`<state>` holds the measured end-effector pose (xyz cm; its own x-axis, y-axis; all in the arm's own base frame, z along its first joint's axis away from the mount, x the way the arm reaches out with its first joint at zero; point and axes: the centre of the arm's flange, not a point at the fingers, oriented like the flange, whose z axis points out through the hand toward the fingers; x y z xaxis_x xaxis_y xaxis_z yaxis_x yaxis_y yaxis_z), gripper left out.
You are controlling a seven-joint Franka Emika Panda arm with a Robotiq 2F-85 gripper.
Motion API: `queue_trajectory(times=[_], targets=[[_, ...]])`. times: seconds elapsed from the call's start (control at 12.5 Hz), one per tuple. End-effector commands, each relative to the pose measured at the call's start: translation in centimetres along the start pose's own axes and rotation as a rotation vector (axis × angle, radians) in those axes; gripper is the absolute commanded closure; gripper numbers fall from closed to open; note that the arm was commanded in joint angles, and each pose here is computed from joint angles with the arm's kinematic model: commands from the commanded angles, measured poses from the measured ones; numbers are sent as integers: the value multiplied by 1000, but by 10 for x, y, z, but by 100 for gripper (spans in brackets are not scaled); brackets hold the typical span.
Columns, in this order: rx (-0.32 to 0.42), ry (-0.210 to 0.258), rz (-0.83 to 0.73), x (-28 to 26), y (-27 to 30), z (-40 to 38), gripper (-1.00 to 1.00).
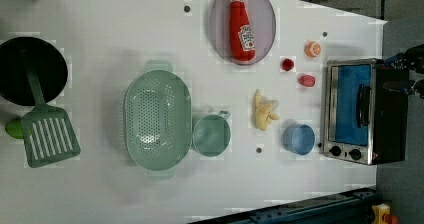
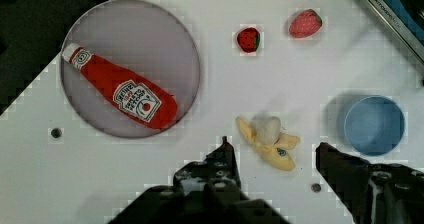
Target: Pick banana from table and place on oven.
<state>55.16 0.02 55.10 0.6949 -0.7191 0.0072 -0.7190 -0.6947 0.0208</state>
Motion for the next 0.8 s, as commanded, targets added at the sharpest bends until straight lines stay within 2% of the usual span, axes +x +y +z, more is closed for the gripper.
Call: queue_trajectory(times=[0.08,0.24,0.56,0.8], targets=[[31,3,29,-93,134,-88,-58],[31,3,29,-93,133,-88,-99],[19,-4,20,-88,121,-65,-100],[3,-10,4,-73,94,-9,-100]])
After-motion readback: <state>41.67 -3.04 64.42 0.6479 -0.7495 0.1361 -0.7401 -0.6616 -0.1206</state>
